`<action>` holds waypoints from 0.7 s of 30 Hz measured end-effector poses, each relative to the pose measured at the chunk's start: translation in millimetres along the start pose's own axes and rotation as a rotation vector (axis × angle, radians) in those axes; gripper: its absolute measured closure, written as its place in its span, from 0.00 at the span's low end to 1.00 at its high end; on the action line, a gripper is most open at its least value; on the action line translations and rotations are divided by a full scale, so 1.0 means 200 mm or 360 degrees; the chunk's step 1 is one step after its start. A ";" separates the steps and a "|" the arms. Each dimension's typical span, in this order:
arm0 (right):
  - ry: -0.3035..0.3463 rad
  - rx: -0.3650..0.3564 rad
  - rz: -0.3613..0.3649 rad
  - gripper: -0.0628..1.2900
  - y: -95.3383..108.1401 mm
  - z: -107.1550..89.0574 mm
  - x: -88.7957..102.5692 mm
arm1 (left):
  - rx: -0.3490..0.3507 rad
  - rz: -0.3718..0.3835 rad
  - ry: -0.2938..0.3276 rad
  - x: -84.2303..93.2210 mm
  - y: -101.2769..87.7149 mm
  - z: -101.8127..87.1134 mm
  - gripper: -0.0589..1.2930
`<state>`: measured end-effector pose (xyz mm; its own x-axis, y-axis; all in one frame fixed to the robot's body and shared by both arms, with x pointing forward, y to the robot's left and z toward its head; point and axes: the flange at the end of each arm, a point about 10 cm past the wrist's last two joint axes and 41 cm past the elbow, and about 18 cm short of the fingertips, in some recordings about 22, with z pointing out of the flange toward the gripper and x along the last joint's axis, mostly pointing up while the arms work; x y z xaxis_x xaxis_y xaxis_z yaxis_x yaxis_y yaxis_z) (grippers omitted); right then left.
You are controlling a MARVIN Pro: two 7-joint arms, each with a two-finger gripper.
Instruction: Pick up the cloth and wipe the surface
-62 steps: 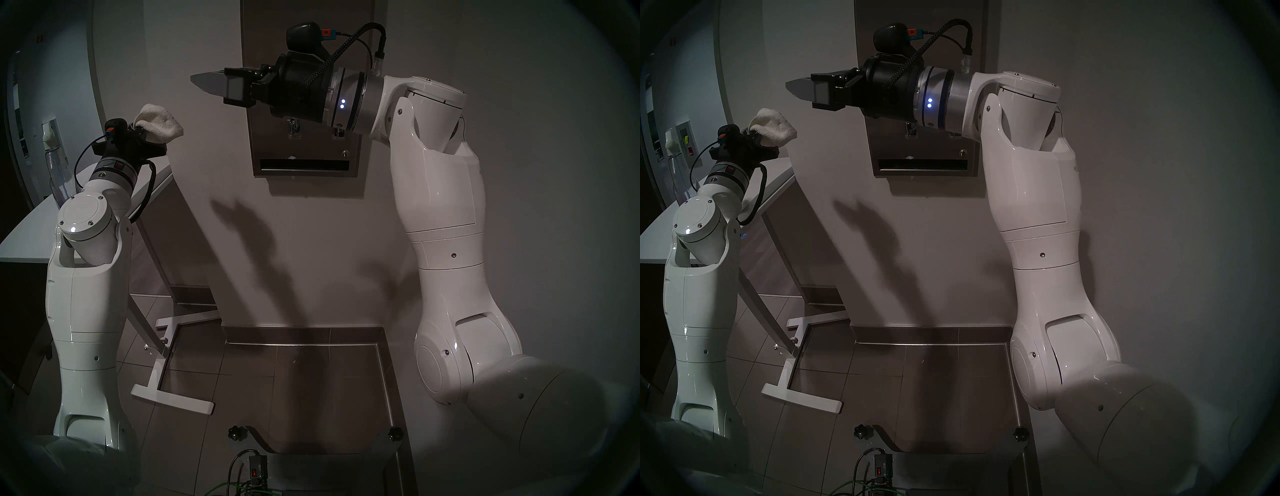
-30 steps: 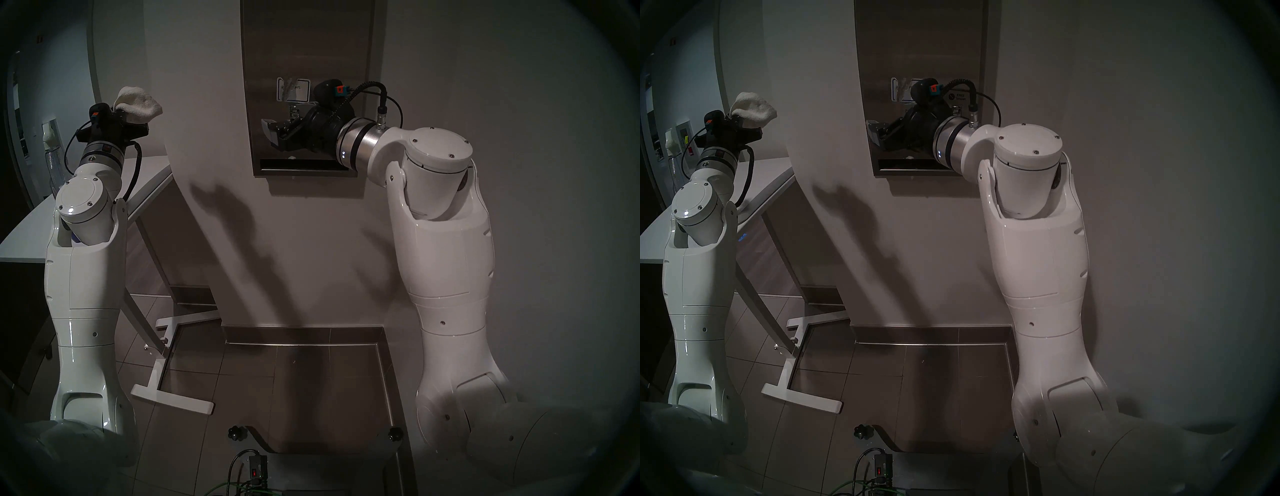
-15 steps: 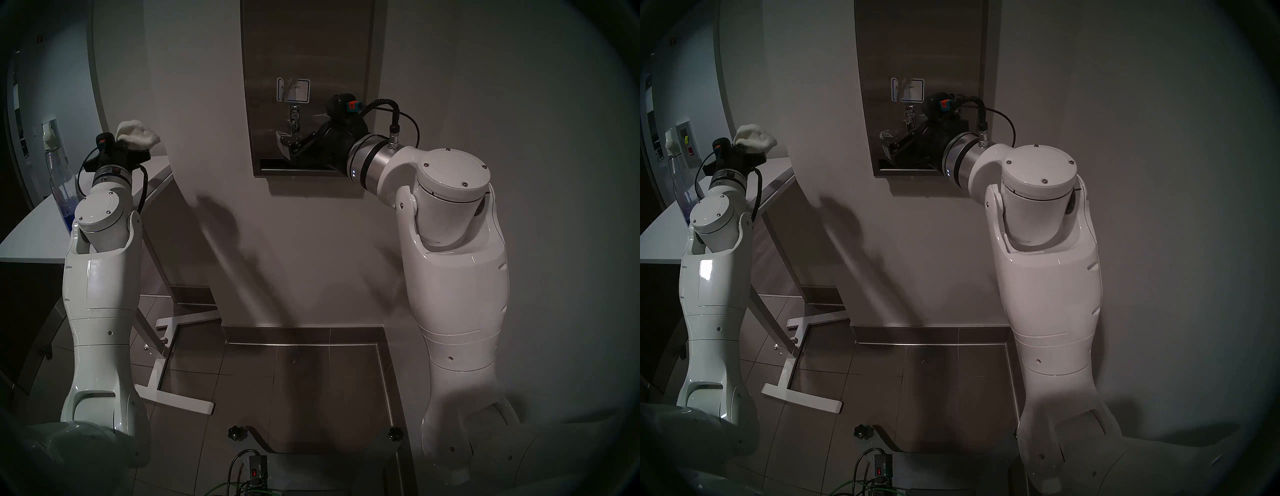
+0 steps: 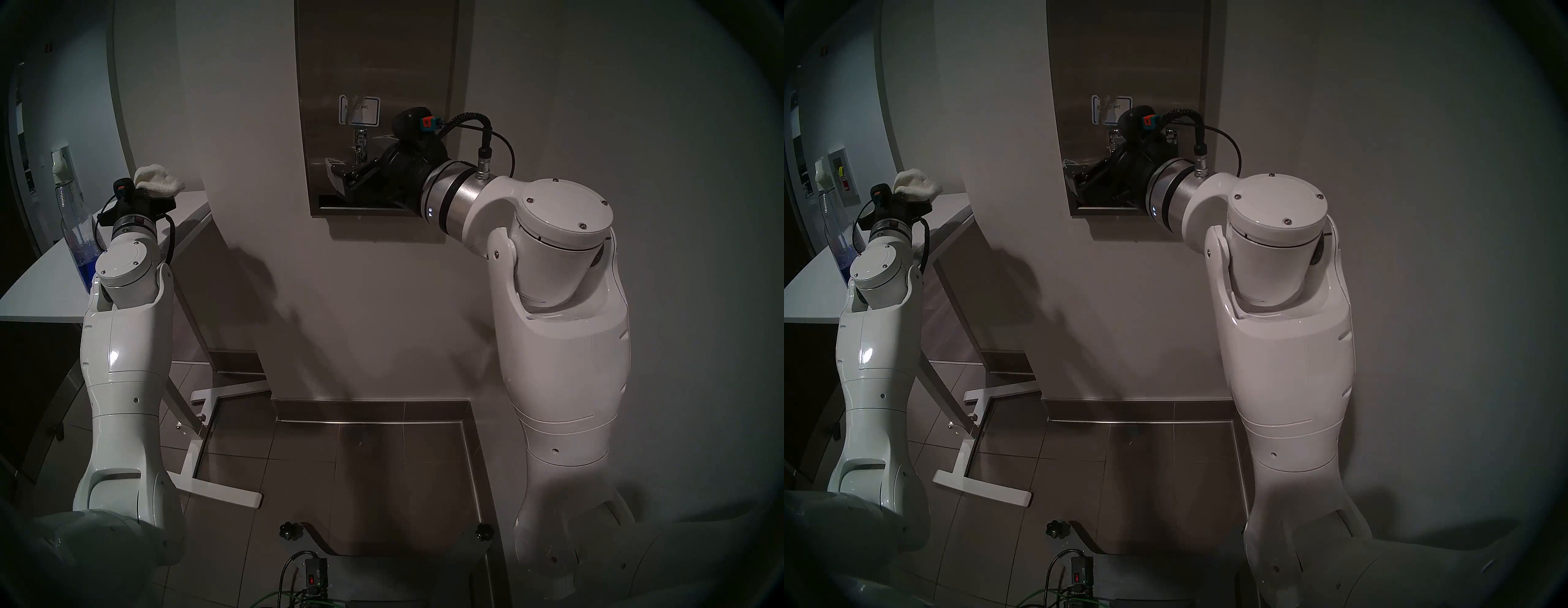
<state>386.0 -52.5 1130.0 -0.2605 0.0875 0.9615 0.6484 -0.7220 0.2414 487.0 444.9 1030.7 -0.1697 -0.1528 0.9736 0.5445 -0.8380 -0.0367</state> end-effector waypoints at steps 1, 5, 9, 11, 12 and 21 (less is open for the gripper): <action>0.0002 0.0005 0.0001 0.03 0.00 0.00 0.00 | 0.0005 0.0004 -0.0014 -0.01 0.00 0.01 0.97; 0.0010 0.0030 0.0004 0.03 -0.02 0.00 0.01 | 0.0029 0.0027 -0.0113 -0.08 -0.01 0.04 0.97; 0.0014 0.0053 0.0005 0.03 -0.03 0.01 0.01 | 0.0041 0.0053 -0.0195 -0.11 -0.01 0.07 0.97; 0.0015 0.0064 0.0007 0.03 -0.04 0.01 0.01 | 0.0040 0.0064 -0.0218 -0.10 0.00 0.08 0.97; 0.0016 0.0068 0.0008 0.03 -0.04 0.01 0.01 | 0.0038 0.0069 -0.0227 -0.10 0.00 0.09 0.97; 0.0018 0.0098 0.0016 0.03 -0.06 0.02 0.01 | 0.0056 0.0099 -0.0282 -0.04 0.03 0.14 0.97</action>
<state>380.1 -41.6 1129.9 -0.2617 0.0727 0.9624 0.6935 -0.6793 0.2399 514.8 456.1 1029.9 0.0104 -0.1065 0.9943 0.5782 -0.8106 -0.0929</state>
